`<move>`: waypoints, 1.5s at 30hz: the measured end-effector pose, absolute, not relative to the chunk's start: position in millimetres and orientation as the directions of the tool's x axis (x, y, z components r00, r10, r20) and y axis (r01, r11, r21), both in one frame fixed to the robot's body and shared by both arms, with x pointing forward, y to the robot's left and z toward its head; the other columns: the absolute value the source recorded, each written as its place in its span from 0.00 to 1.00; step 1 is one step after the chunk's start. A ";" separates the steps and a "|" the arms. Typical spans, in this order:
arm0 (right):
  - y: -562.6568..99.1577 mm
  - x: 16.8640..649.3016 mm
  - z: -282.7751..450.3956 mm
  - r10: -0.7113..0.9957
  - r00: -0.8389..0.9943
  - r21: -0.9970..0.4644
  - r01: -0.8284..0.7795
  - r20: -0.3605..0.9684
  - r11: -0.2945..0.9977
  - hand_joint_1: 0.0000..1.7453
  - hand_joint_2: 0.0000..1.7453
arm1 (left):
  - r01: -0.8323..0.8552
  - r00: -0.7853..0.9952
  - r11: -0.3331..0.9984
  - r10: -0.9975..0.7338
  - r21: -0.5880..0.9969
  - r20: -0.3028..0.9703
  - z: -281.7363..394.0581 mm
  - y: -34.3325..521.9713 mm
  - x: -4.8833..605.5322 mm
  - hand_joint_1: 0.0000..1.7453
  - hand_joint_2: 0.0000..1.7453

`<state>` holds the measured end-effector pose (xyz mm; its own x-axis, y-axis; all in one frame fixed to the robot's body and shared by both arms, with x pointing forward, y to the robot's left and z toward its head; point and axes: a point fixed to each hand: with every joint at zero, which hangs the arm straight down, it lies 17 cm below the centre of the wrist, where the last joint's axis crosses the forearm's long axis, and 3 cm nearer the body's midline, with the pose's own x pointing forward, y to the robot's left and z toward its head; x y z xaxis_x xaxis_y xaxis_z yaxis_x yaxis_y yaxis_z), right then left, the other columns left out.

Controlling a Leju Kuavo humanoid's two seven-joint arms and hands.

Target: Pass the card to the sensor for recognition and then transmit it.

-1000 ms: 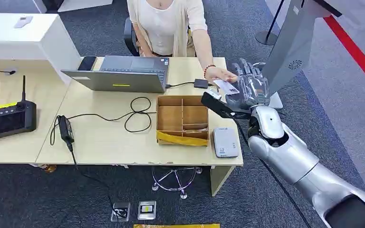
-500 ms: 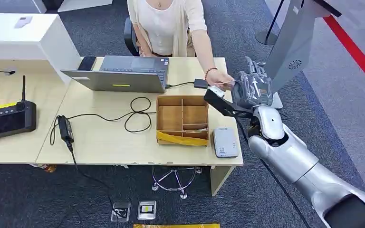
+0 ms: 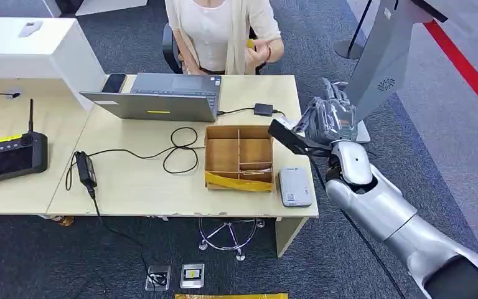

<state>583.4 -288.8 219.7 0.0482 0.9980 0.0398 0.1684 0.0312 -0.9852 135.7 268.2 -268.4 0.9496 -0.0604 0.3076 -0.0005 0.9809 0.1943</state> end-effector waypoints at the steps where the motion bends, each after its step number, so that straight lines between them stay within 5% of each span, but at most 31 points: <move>1: -288.9 583.2 218.9 0.998 0.048 -0.985 0.167 0.040 0.031 1.00 1.00 | 0.001 0.949 0.981 -0.062 0.195 0.308 -268.4 268.2 135.8 0.00 0.00; 45: -324.6 533.7 102.4 0.995 0.103 -0.998 -0.064 0.012 0.018 1.00 1.00 | 0.043 0.946 0.973 -0.112 0.225 0.304 -267.7 278.6 140.9 0.00 0.00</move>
